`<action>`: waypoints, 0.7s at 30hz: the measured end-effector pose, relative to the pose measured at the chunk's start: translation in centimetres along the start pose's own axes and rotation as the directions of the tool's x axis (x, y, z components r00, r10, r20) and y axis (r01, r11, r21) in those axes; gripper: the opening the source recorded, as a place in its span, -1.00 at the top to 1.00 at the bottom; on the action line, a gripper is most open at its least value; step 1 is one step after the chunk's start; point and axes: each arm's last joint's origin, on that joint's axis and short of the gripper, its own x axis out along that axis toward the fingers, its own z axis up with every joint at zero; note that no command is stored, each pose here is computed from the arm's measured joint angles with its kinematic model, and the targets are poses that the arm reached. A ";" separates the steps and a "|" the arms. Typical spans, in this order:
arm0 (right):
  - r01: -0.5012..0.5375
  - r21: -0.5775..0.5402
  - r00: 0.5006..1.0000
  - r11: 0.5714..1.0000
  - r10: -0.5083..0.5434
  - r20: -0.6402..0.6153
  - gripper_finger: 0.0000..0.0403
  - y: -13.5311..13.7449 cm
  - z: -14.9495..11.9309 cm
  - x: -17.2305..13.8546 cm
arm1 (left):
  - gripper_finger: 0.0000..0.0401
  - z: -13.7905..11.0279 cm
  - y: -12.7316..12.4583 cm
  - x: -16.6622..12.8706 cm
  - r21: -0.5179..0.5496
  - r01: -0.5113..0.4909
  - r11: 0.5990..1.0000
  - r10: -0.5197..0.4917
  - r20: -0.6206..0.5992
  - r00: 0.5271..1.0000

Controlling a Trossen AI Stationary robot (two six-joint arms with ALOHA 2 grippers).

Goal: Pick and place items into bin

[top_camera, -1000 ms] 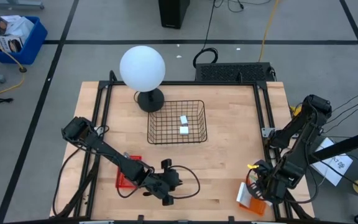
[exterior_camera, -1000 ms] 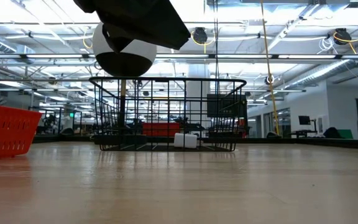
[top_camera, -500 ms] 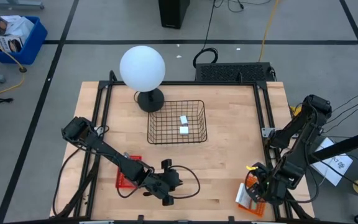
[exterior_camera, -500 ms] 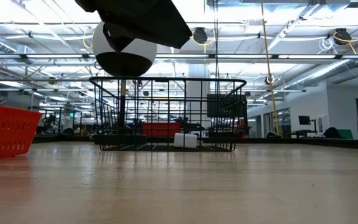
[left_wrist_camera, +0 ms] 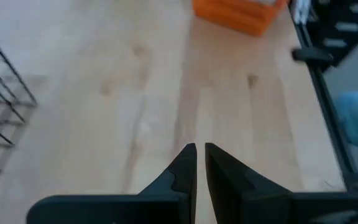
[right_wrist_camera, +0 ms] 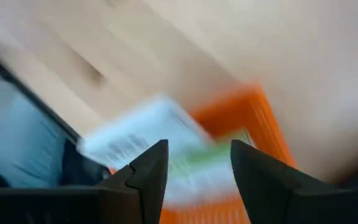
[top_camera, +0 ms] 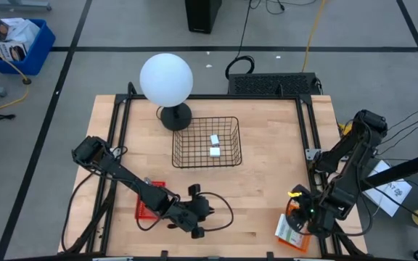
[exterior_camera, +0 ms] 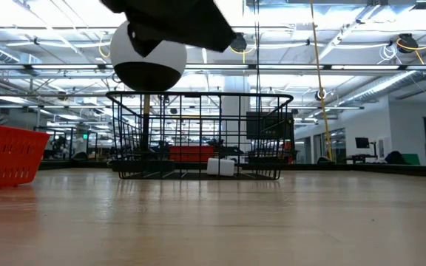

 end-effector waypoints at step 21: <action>-0.264 -0.880 0.563 0.395 0.804 0.192 0.18 2.6 3.6 1.2 | 0.81 5.5 -0.9 -6.8 0.494 0.576 0.651 -0.687 0.061 0.724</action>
